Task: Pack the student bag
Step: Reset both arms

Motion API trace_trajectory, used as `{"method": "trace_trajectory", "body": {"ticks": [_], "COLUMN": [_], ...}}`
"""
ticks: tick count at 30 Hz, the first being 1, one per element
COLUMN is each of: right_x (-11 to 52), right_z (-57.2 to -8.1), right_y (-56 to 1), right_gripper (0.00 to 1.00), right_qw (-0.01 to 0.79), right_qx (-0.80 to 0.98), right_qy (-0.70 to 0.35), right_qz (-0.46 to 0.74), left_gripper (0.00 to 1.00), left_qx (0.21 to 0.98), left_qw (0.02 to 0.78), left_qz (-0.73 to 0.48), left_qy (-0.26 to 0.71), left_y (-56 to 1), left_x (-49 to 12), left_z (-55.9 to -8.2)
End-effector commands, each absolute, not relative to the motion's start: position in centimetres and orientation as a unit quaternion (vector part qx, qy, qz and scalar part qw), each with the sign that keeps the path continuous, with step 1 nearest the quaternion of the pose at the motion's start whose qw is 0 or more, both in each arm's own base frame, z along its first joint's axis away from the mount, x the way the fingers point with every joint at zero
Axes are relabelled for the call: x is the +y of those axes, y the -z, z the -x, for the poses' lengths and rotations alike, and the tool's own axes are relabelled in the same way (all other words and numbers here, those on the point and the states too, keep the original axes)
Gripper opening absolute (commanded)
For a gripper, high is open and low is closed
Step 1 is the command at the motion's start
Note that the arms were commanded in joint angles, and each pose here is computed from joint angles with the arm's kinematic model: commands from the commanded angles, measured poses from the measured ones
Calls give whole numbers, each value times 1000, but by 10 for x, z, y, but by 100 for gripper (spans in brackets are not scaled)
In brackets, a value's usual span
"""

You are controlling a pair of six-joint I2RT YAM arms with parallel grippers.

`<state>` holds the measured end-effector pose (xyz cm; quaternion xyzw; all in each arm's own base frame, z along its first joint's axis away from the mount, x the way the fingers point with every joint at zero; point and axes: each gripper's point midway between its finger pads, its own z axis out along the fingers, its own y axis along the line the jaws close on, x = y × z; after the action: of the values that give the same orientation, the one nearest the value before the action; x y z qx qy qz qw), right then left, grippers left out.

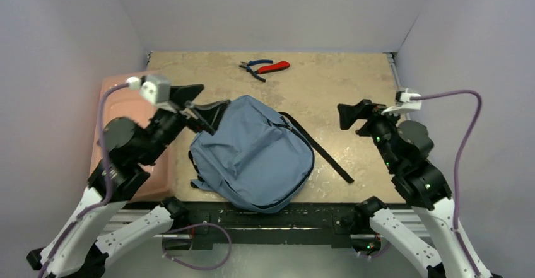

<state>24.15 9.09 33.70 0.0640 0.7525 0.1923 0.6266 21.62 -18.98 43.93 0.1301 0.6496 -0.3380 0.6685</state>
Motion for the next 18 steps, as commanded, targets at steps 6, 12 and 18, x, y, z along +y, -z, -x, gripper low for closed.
{"method": "trace_trajectory", "body": {"ticks": [6,12,18], "right_x": [13,-4,-3], "right_z": [-199,-170,-165], "right_y": [-437,-461,-468], "right_gripper": [99,99,99], "right_qw": [758,786,791], "right_qx": [633,592,584], "right_qy": [-103,-115,-125], "right_qz": [-120,-137,-131], "left_gripper": [95,94,93], "left_qx": [584,561,566], "left_qw": [784,806,802], "left_qz": [-71,-51,-54], "left_qy": [198,180,181], "left_y": [-462,-476,-476], "left_x": [-82,-61,-62], "left_z": [-180,-170,-170]}}
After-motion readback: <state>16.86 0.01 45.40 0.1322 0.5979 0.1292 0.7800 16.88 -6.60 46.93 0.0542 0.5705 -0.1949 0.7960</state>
